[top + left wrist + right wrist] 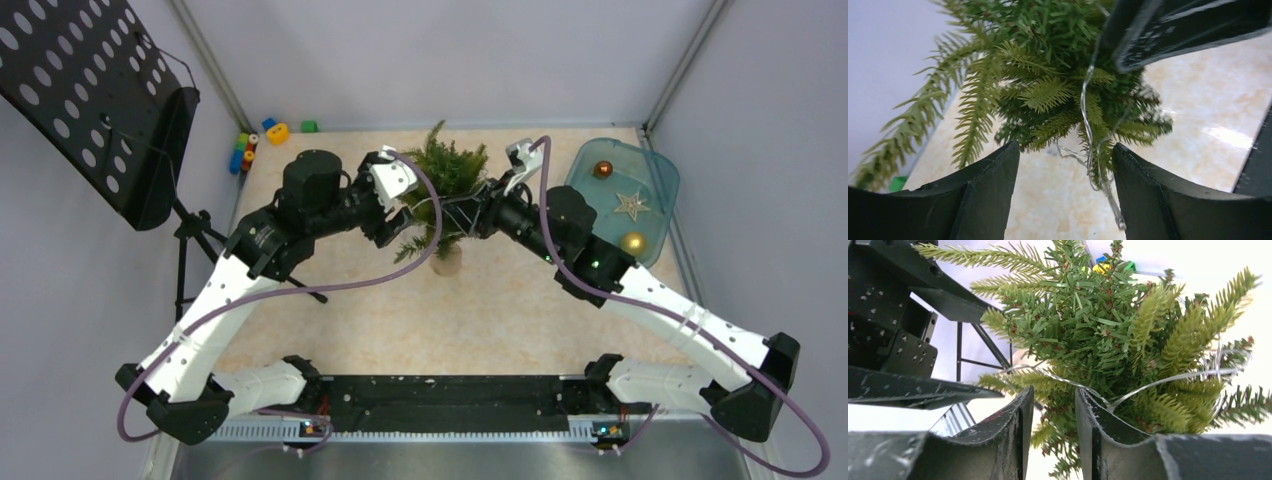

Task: Decorate the small christmas tree

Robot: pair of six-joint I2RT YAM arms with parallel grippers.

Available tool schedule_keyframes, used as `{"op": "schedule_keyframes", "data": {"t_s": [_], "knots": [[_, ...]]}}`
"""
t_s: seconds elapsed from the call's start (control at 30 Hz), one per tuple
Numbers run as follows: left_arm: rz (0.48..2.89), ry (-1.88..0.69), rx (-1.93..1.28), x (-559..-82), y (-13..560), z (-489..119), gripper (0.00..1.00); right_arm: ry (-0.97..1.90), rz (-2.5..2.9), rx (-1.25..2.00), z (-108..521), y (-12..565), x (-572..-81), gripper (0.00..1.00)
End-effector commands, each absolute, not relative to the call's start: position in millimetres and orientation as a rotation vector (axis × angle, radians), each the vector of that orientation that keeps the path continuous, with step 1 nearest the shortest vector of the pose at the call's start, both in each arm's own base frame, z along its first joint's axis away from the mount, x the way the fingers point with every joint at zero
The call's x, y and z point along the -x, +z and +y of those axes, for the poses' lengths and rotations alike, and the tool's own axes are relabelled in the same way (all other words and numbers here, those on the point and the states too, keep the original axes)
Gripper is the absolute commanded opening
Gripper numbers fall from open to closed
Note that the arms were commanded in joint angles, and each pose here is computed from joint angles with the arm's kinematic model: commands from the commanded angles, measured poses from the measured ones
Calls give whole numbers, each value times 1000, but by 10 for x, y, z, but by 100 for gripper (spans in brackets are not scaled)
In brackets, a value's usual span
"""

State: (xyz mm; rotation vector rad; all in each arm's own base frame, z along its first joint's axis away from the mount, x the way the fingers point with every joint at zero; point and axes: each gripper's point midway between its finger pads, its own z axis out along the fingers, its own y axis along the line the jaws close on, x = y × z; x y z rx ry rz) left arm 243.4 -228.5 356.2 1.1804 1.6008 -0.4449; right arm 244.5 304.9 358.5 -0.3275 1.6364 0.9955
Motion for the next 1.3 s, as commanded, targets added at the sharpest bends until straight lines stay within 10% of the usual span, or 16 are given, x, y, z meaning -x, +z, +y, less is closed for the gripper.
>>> {"op": "schedule_keyframes", "data": {"t_s": [0.0,1.27], "knots": [[1552,-252,-1043,-2765,3765,-2130,72,1025,1567,320,3025,3831,-2374,38],[1555,-237,-1009,-3050,3576,-1689,86,832,1472,439,2584,4121,-2207,58]]}}
